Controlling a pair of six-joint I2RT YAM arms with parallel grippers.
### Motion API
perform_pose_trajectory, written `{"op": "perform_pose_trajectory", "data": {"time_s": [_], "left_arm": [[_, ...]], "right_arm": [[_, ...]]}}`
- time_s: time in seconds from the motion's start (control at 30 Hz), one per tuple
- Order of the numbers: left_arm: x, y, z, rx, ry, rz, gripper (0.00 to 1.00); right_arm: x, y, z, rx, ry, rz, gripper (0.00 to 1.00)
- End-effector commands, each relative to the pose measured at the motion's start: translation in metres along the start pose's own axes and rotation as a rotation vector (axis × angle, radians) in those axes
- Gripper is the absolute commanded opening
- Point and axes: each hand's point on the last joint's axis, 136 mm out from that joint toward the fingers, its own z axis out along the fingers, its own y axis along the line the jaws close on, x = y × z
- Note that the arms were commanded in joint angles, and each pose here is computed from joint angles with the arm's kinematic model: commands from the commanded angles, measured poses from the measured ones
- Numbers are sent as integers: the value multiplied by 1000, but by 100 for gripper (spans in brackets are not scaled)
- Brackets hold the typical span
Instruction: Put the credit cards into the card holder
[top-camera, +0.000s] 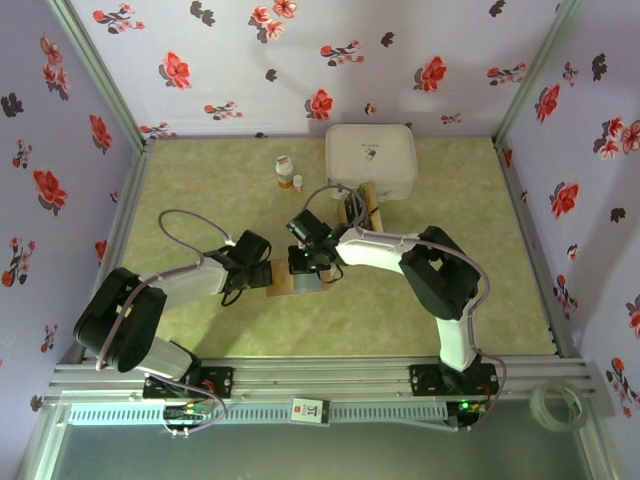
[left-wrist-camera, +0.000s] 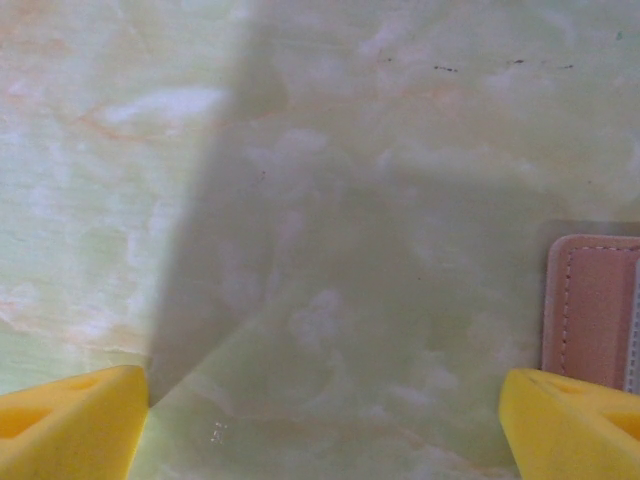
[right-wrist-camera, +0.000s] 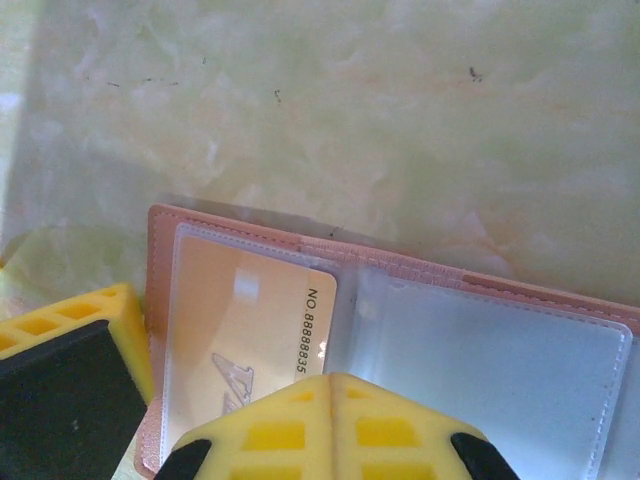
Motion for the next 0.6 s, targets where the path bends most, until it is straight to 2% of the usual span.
{"op": "perform_pose_trajectory", "data": {"time_s": [0.0,0.57], "left_arm": [[13,0,6,1,37,0,91],[13,-1,7,3,36,1,91]], "right_arm": [[5,-7,4,23,19,1,0],[7,13,14,-20,43,-17,0]]}}
